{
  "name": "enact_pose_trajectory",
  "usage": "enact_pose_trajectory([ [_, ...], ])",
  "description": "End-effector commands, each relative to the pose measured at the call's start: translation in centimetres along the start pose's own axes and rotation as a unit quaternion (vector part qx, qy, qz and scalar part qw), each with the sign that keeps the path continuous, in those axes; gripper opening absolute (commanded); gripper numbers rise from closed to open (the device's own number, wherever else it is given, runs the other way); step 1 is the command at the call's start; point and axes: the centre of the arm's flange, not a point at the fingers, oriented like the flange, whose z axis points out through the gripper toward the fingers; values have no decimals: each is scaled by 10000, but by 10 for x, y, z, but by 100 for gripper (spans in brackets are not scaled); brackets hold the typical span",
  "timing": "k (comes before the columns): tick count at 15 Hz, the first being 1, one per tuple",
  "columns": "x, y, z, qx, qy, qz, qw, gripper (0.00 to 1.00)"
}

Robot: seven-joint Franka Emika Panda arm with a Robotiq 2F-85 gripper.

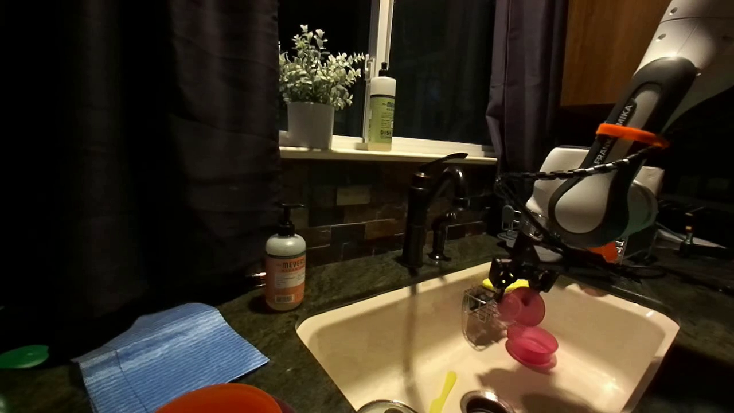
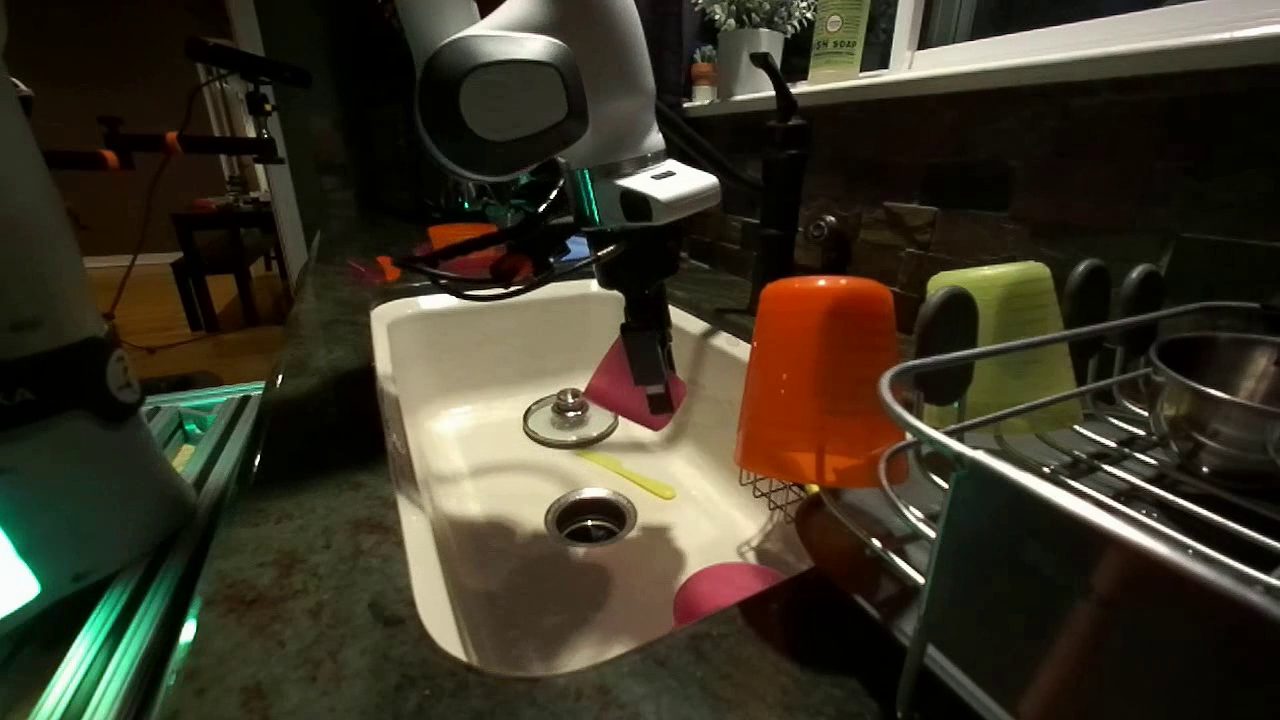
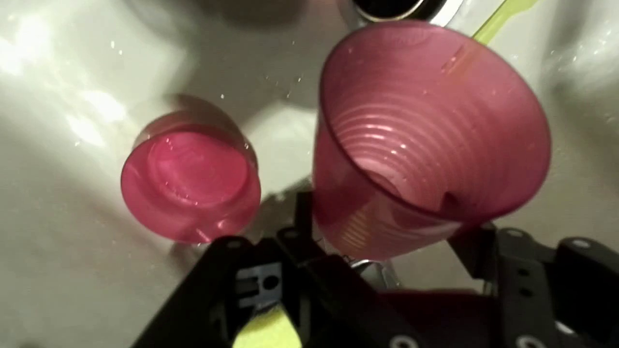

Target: Put the pink cup on the dishrack.

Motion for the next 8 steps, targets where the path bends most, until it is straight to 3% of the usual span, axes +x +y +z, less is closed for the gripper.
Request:
enact_pose_trajectory([
  [1, 0, -6, -35, -194, 491, 10, 9986, 43],
  [2, 4, -3, -38, -160, 575, 77, 9982, 43],
  [3, 18, 12, -8, -61, 359, 13, 9993, 68],
  [8, 24, 9, -13, -52, 466, 36, 9989, 68],
])
